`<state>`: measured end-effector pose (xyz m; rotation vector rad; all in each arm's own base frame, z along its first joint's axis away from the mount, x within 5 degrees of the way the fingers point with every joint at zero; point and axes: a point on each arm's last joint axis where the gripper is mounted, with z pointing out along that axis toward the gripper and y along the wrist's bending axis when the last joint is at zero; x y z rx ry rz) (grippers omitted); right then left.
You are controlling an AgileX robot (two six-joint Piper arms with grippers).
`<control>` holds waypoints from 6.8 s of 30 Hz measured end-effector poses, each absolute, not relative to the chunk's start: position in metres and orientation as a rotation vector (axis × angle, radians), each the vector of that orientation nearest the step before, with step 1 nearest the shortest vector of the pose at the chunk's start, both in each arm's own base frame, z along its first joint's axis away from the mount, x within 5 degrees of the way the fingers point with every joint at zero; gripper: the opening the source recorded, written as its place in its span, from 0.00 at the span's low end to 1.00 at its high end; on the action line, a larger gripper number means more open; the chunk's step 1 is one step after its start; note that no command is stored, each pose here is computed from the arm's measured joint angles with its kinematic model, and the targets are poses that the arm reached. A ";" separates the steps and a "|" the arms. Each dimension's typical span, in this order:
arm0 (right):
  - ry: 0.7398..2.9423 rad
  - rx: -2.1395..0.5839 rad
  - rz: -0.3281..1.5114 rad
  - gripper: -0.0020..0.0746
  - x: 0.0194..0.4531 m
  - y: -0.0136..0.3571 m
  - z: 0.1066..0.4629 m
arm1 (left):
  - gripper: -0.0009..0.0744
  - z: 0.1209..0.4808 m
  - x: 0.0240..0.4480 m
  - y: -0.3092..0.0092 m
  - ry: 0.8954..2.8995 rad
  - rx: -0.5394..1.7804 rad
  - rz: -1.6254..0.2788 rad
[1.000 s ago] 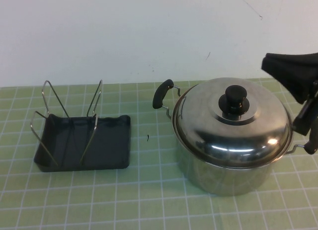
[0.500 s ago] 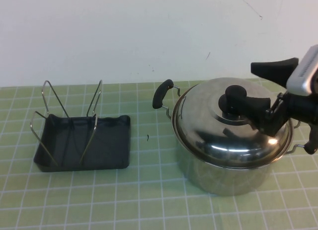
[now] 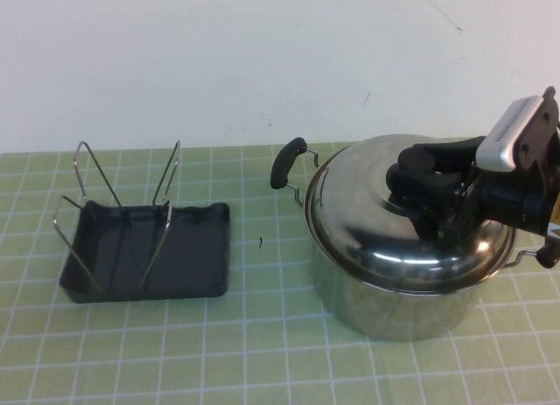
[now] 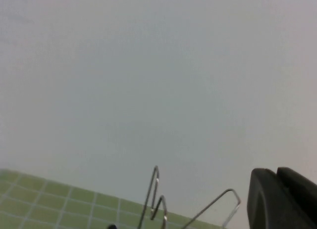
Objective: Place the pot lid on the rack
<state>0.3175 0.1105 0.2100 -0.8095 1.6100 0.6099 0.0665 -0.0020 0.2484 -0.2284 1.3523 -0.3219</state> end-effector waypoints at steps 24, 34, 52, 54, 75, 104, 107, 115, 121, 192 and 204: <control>1.042 -0.978 0.870 0.49 0.224 0.174 0.325 | 0.93 0.265 0.046 -0.050 1.309 -0.369 -1.561; 0.894 -1.178 1.037 0.49 0.170 0.262 0.336 | 0.93 0.263 0.044 -0.053 1.353 -0.383 -1.622; 0.929 -1.134 1.169 0.49 0.183 0.292 0.319 | 0.20 0.269 0.035 -0.060 1.338 -0.233 -1.696; 0.921 -1.126 1.181 0.49 0.183 0.292 0.319 | 0.19 0.269 0.035 -0.060 1.331 -0.235 -1.703; 0.559 -0.985 0.919 0.26 0.150 0.245 0.405 | 0.13 0.324 0.055 -0.052 1.537 -0.003 -1.000; 0.944 -1.135 0.301 0.02 0.086 0.126 0.409 | 0.13 0.314 0.266 -0.063 1.943 0.559 -0.686; 0.953 -1.137 0.304 0.02 0.086 0.125 0.406 | 0.13 0.312 0.269 -0.062 1.944 0.558 -0.660; 0.961 -1.136 0.304 0.02 0.086 0.125 0.404 | 0.13 0.306 0.270 -0.058 1.960 0.536 -0.609; 0.961 -1.134 0.303 0.02 0.086 0.125 0.404 | 0.13 0.286 0.267 -0.053 2.010 0.518 -0.530; 1.972 -0.958 -0.076 0.02 0.068 0.027 0.348 | 0.01 0.328 0.119 -0.010 2.005 -0.098 -0.209; 1.759 -1.073 0.150 0.02 0.053 0.038 0.264 | 0.01 0.262 0.069 -0.030 1.792 0.071 -0.439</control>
